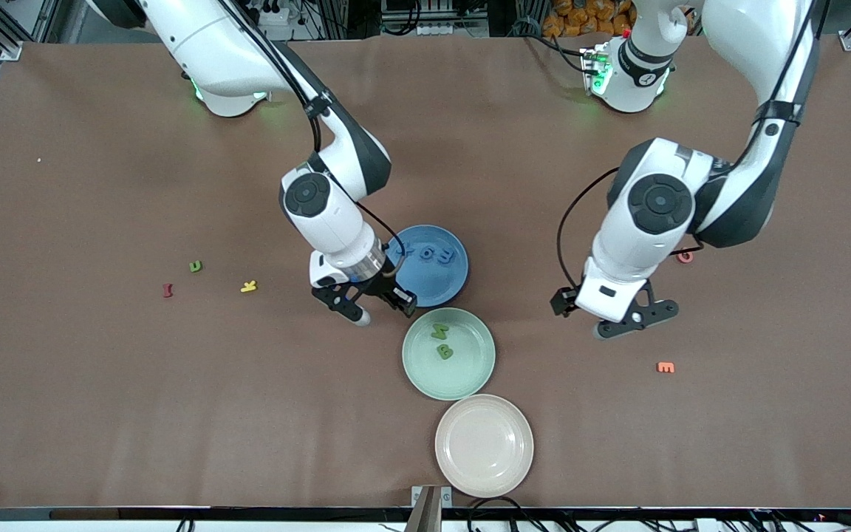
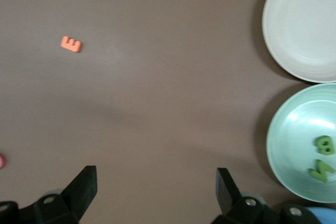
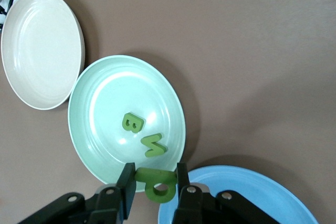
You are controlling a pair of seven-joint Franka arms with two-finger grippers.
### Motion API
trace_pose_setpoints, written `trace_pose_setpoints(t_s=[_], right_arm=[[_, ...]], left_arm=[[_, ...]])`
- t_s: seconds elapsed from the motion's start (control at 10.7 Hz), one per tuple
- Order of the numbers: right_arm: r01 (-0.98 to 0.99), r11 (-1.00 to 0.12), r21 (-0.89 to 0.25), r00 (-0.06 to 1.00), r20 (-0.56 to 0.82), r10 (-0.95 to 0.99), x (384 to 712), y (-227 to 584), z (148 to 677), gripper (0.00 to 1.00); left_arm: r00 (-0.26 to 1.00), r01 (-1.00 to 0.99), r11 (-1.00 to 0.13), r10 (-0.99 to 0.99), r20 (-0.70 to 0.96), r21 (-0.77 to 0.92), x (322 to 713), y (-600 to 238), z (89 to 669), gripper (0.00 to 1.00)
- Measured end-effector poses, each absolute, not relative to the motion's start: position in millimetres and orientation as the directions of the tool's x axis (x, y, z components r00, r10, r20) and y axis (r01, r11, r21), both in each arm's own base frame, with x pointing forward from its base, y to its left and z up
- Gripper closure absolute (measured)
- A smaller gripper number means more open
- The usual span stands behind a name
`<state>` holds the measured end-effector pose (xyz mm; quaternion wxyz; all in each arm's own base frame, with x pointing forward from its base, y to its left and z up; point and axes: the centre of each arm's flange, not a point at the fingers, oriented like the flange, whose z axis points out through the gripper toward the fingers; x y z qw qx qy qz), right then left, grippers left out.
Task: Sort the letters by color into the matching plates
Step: 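Release the green d onto the green plate while the left gripper reaches the blue c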
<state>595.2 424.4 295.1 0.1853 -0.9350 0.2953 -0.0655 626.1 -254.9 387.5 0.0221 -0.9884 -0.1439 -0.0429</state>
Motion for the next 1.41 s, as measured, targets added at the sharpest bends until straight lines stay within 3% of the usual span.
trace_pose_setpoints(t_s=[0.28, 0.66, 1.13, 1.22, 1.41], right_arm=[[-0.515, -0.754, -0.407, 0.82, 0.021, -0.571, 609, 440, 286, 0.64], [-0.484, -0.735, -0.476, 0.82, 0.046, -0.57, 623, 463, 280, 0.64], [-0.466, -0.722, -0.512, 0.818, 0.063, -0.572, 620, 474, 255, 0.64], [-0.466, -0.72, -0.515, 0.817, 0.062, -0.573, 620, 475, 256, 0.59], [-0.464, -0.718, -0.519, 0.817, 0.063, -0.573, 620, 476, 258, 0.36]], left_arm=[[0.958, 0.285, -0.955, 0.281, 0.057, -0.075, 617, -231, 381, 0.0], [0.994, 0.107, -0.993, 0.107, -0.005, -0.057, 587, -169, 381, 0.0], [0.997, -0.022, -0.996, -0.016, -0.075, -0.081, 544, -87, 365, 0.0], [0.995, -0.044, -0.996, -0.036, -0.09, -0.082, 536, -76, 359, 0.0], [0.992, -0.064, -0.995, -0.054, -0.118, -0.08, 521, -59, 339, 0.0]])
